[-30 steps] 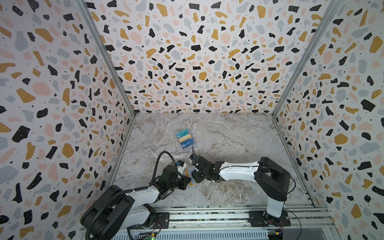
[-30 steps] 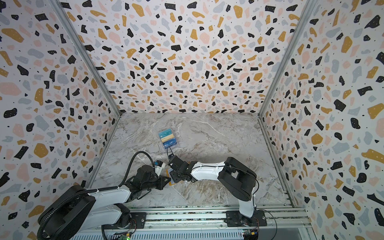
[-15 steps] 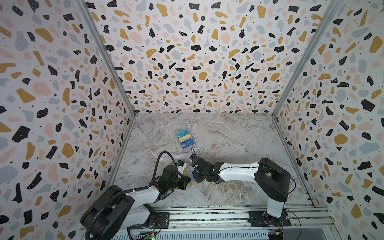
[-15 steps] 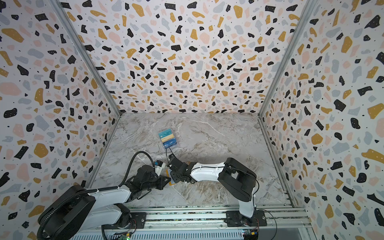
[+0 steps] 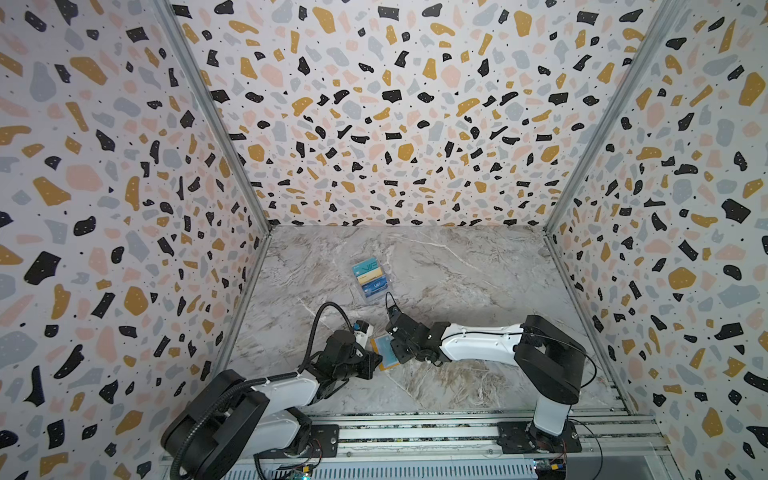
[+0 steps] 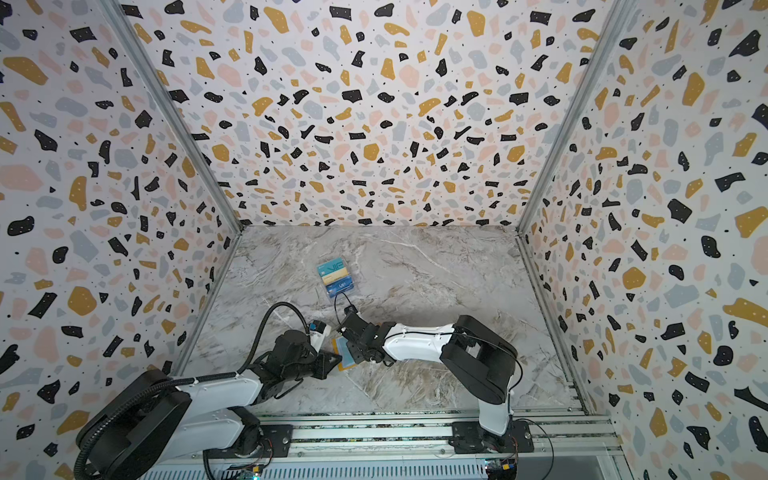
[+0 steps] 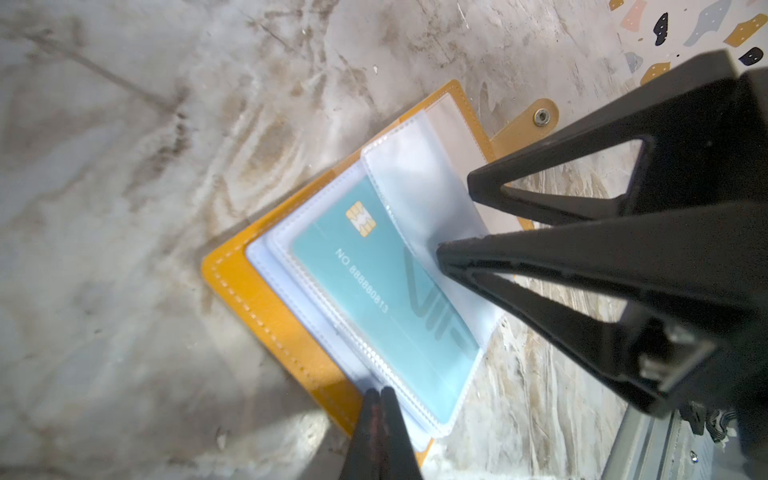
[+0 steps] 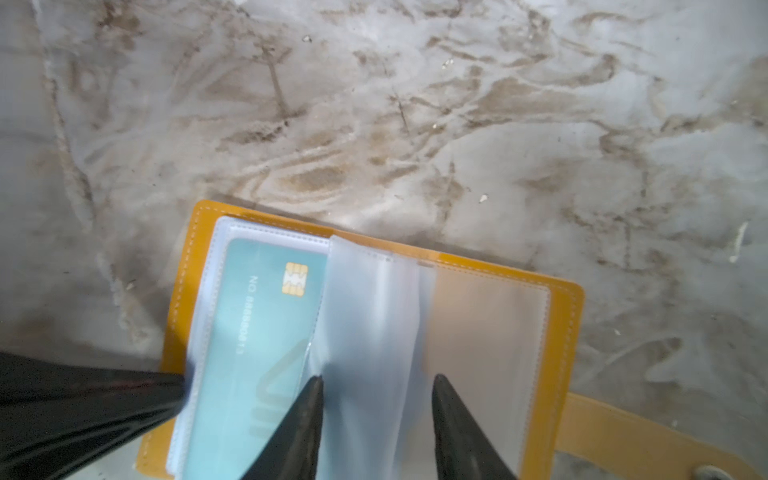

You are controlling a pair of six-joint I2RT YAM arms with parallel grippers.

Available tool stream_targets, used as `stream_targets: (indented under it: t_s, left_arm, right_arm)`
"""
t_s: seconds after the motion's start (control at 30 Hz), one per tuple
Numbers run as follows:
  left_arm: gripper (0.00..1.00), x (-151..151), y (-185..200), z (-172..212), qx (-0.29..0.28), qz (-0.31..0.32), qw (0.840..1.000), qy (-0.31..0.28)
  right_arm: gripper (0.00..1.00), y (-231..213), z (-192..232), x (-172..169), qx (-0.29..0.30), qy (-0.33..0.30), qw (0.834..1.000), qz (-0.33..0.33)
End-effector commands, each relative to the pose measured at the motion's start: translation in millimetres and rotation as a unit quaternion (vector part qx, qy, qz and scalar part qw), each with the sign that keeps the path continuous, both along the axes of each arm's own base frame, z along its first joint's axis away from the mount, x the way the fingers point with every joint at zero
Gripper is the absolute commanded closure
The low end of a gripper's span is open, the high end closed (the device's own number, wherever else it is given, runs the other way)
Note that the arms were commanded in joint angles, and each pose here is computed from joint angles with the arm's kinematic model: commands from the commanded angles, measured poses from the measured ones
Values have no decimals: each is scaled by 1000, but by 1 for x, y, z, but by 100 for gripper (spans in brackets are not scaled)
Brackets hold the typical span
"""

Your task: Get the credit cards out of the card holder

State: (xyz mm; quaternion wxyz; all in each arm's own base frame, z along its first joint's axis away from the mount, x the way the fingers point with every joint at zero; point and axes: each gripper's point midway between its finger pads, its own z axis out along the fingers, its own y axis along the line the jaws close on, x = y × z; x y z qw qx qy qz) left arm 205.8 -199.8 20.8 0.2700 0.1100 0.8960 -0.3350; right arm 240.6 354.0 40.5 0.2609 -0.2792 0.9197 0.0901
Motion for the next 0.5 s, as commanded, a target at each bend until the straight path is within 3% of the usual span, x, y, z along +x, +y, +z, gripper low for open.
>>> stream_targets:
  t_s: [0.0,0.47]
  left_arm:
    - [100,-4,7,-12,27,7,999,18]
    - [100,-3,7,-11,28,6,999,16]
  right_arm:
    - [59,-14,15,3,-4,-7,1000,-20]
    - [60,-35,24,11,4,-10,999,-46]
